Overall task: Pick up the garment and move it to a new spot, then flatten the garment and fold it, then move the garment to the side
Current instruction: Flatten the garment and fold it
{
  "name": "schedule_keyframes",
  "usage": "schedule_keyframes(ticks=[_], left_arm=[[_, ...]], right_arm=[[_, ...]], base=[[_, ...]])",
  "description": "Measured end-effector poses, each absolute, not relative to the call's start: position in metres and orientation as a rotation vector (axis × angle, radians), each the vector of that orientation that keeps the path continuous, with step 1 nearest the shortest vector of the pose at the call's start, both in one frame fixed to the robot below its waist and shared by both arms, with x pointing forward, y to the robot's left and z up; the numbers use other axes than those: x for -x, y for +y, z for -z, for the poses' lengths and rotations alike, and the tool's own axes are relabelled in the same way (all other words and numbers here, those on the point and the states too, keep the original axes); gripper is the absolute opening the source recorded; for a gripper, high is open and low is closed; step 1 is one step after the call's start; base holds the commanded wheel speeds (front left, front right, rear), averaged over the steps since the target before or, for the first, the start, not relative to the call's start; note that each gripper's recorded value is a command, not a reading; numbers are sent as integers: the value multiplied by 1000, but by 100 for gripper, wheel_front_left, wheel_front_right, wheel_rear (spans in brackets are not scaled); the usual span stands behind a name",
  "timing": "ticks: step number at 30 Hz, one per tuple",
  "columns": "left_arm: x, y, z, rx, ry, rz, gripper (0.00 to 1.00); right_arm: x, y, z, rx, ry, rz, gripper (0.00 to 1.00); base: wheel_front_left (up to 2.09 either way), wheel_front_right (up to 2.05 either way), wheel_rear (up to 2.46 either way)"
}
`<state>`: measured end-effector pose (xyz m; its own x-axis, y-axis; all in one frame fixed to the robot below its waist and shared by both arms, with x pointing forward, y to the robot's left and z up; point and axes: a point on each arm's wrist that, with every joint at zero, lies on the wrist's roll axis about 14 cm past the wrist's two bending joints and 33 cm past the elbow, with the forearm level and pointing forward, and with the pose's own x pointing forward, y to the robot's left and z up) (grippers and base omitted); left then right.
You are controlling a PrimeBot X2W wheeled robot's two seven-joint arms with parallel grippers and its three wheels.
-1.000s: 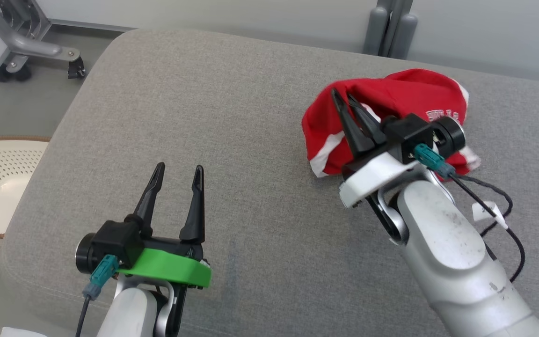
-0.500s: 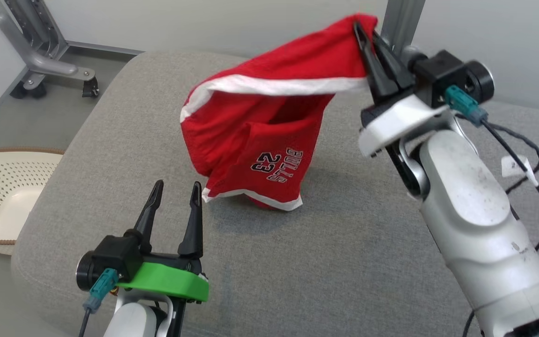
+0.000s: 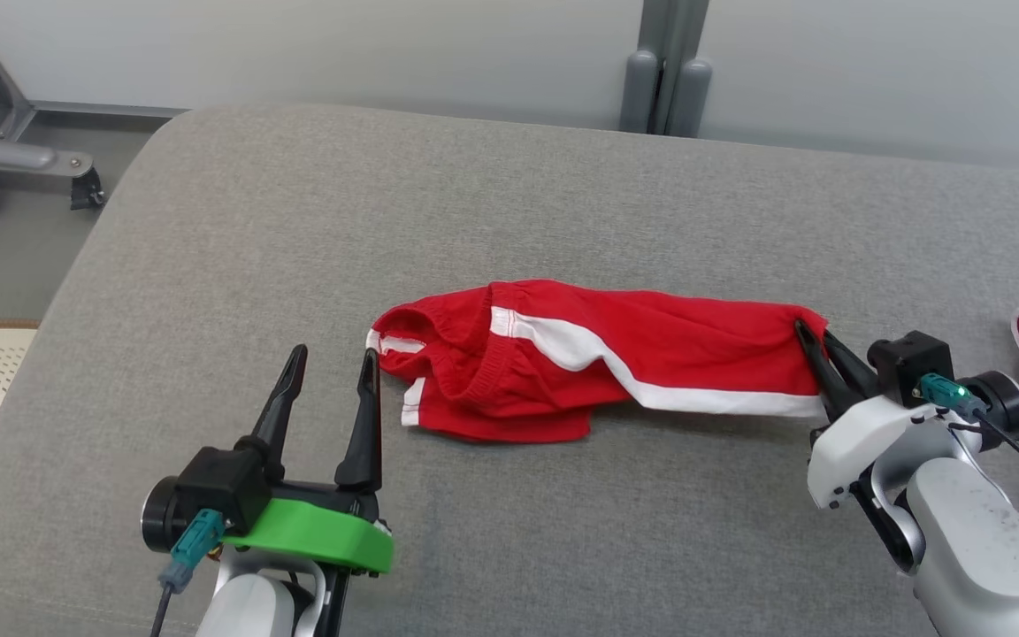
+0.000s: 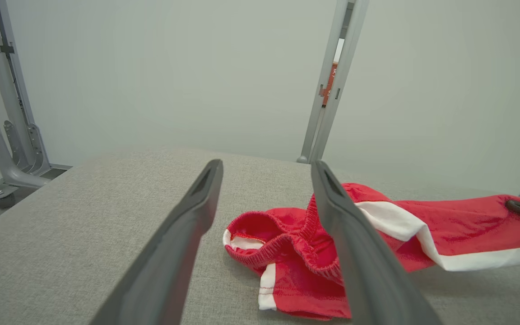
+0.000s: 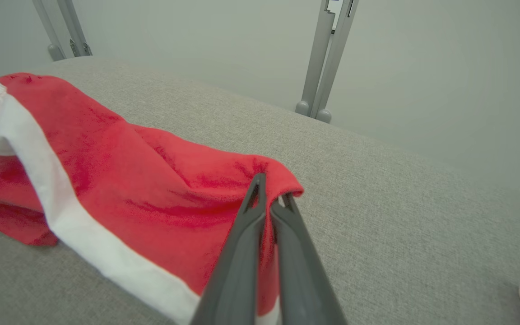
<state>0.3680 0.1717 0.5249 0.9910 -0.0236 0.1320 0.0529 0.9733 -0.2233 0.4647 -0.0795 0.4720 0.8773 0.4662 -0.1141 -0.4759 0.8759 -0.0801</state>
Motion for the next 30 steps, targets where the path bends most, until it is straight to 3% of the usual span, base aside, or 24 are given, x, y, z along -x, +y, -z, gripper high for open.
schedule_keyframes(ticks=[1,2,3,12,18,30], left_arm=[[-370,168,-525,229,-128,52,100],[-373,163,-525,230,-127,66,100],[-374,160,-525,231,-126,76,100],[-382,139,-525,234,-120,139,100],[-386,135,-534,240,-146,155,100],[-394,121,-535,270,-146,189,100]], right_arm=[[-463,-87,-465,116,122,-476,4],[-461,-94,-459,137,144,-465,71],[-460,-99,-455,150,155,-456,100],[-457,-131,-449,211,178,-361,100],[-462,-139,-483,159,46,-292,100],[-405,-151,-480,12,-3,-175,100]], base=[[0,0,0],[0,0,0],[0,0,0],[0,0,0],[0,0,0],[0,0,0]])
